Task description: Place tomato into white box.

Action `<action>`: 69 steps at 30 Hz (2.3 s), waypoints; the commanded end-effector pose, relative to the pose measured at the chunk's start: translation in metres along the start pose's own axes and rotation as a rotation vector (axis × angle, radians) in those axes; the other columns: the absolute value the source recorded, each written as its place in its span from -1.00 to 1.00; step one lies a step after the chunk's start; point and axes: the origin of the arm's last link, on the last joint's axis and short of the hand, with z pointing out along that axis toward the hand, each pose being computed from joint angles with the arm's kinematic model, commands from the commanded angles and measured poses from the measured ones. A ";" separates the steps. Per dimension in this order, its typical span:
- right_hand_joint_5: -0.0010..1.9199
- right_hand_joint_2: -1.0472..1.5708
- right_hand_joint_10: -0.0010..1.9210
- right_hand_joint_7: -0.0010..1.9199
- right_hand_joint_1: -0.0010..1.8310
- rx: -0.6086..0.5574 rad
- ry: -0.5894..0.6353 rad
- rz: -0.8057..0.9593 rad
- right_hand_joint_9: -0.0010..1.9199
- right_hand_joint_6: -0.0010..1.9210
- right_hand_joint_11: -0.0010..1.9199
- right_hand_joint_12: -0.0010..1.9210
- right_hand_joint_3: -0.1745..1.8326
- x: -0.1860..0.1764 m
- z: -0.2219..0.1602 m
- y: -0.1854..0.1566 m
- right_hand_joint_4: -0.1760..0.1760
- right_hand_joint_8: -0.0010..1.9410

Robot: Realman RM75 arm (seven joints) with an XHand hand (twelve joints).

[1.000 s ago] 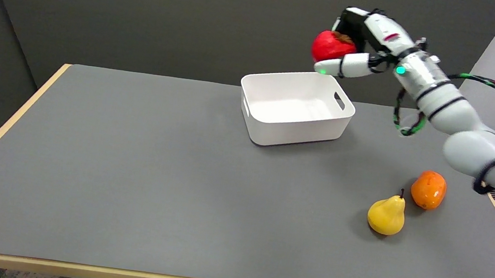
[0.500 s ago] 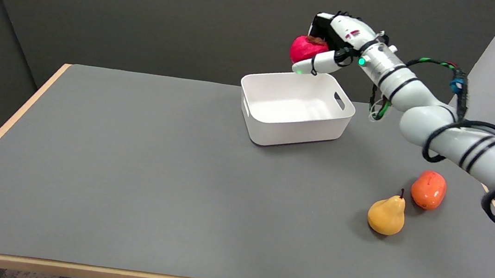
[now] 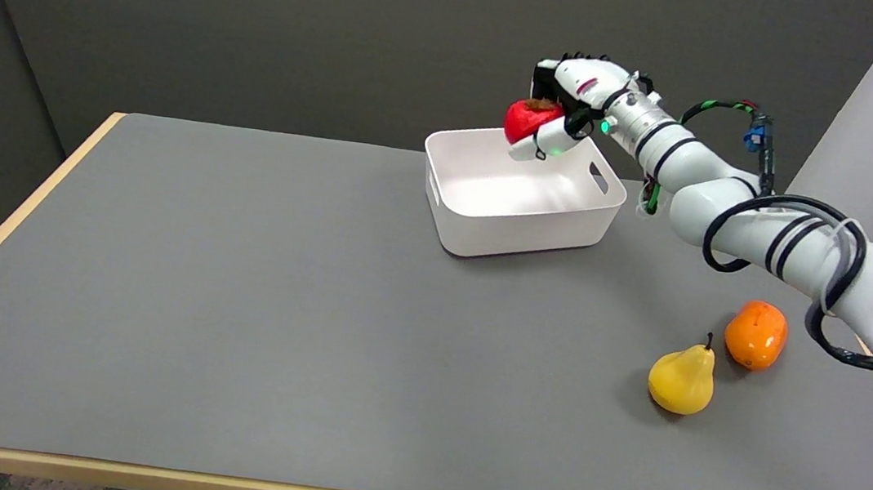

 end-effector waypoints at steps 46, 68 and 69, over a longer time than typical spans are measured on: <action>-0.81 0.29 -0.30 -0.67 -0.73 0.196 0.134 0.133 -0.70 -0.54 -0.78 0.33 0.14 0.070 -0.051 -0.017 0.72 -0.62; -0.80 0.32 -0.26 -0.65 -0.69 0.380 0.024 0.340 -0.73 -0.57 -0.82 0.33 0.03 0.054 -0.088 -0.113 0.54 -0.65; -0.79 0.32 -0.25 -0.65 -0.68 0.374 0.017 0.361 -0.73 -0.57 -0.82 0.34 0.03 0.053 -0.088 -0.113 0.53 -0.64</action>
